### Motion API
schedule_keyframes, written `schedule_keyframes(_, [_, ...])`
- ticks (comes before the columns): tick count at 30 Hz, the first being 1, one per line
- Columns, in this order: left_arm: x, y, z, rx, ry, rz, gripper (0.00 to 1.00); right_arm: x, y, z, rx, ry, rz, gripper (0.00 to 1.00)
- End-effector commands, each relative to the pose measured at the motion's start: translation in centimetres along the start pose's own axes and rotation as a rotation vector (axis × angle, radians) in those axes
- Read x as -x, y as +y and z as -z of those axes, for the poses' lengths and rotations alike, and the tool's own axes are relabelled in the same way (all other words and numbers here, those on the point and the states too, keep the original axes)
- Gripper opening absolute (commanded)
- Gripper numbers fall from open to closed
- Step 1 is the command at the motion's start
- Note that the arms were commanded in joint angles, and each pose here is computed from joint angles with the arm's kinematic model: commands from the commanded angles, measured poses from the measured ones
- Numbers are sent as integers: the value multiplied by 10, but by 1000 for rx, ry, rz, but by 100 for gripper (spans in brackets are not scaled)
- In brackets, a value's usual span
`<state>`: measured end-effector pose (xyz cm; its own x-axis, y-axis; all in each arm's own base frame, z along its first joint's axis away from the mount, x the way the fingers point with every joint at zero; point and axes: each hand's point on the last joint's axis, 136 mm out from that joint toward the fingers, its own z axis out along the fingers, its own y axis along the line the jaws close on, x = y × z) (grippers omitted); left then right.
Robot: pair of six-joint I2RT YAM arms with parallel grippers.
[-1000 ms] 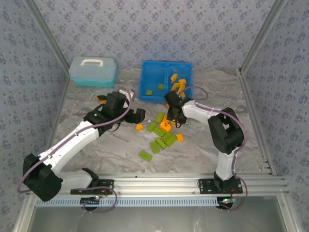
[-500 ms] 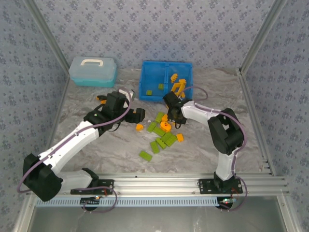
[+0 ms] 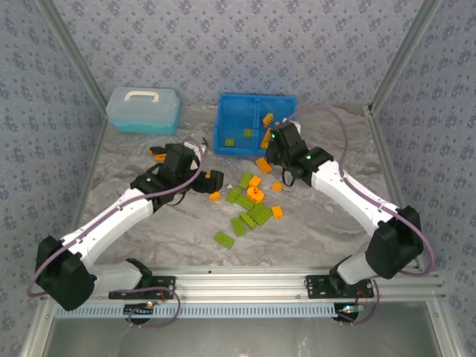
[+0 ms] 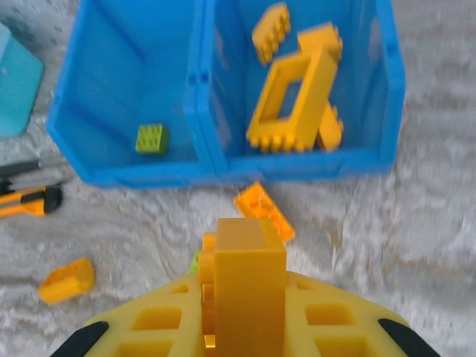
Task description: Sort the legos into containers by color
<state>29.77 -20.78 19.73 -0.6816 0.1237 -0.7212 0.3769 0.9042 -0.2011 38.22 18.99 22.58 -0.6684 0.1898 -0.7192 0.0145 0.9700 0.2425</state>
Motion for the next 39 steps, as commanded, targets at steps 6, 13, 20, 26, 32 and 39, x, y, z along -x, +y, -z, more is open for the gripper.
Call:
schedule_keyframes(6, [6,-11,21,-70,-61,33,98,82,-20,-81,-128,-47,136,24])
schedule_keyframes(13, [-4,-13,36,-111,-75,57,99,111,-29,-169,-89,31,56,27])
schedule_keyframes(20, [-15,-1,36,-59,-55,92,99,107,-35,-224,-102,77,12,32])
schedule_keyframes(26, [-29,10,32,-3,-23,131,99,111,-30,-213,-84,83,-4,49])
schedule_keyframes(32, [-29,15,25,24,-23,169,99,148,-20,-154,-67,2,14,57])
schedule_keyframes(39, [-28,26,10,91,-11,244,99,155,0,-50,7,-113,65,64])
